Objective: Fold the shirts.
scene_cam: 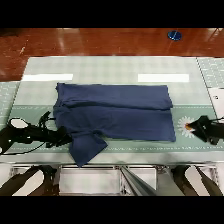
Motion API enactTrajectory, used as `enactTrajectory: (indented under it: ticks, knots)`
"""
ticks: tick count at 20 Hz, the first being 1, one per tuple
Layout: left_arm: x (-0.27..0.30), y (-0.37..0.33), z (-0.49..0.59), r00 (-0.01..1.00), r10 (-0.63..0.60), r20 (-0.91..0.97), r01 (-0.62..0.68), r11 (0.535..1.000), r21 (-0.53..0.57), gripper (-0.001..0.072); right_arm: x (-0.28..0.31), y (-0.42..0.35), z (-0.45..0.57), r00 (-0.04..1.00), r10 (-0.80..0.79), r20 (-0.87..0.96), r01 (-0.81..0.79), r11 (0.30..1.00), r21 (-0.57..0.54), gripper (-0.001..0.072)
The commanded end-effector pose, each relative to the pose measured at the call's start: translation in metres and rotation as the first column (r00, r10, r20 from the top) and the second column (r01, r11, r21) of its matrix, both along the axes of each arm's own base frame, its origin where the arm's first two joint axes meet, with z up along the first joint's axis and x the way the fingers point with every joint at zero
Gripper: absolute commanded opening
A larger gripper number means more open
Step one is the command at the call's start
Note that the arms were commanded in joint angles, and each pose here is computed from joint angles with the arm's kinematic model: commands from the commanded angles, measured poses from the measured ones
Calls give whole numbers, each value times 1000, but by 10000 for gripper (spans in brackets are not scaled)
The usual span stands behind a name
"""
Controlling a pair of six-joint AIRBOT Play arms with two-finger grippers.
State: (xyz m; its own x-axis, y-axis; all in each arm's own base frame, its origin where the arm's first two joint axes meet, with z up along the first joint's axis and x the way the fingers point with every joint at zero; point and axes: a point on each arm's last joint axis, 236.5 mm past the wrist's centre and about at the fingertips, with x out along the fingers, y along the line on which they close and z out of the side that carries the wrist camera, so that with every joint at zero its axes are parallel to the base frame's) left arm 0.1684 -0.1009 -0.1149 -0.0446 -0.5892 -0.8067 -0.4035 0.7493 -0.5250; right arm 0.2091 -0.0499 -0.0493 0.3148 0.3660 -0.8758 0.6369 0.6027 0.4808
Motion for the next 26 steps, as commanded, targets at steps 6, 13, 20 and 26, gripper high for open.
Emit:
enactTrajectory:
  ticks: [6, 13, 20, 26]
  knots:
    - [12, -3, 5, 999, -27, 39, 27, 1000, 1, 20, -53, 62, -47, 957, 203, -206, -178, 975, 137, 422]
    - [14, -3, 5, 999, -24, 44, 24, 1000, 4, 19, 0, 67, -58, 995, 59, -83, -41, 977, 208, 421]
    - [65, 10, 30, 983, -7, 181, 0, 999, 42, 19, 19, 85, -46, 991, 121, 62, -134, 949, 284, 19]
    - [121, 21, 77, 941, -19, 339, -5, 997, 71, 20, 42, 73, -20, 972, 182, 149, -215, 946, 243, 18]
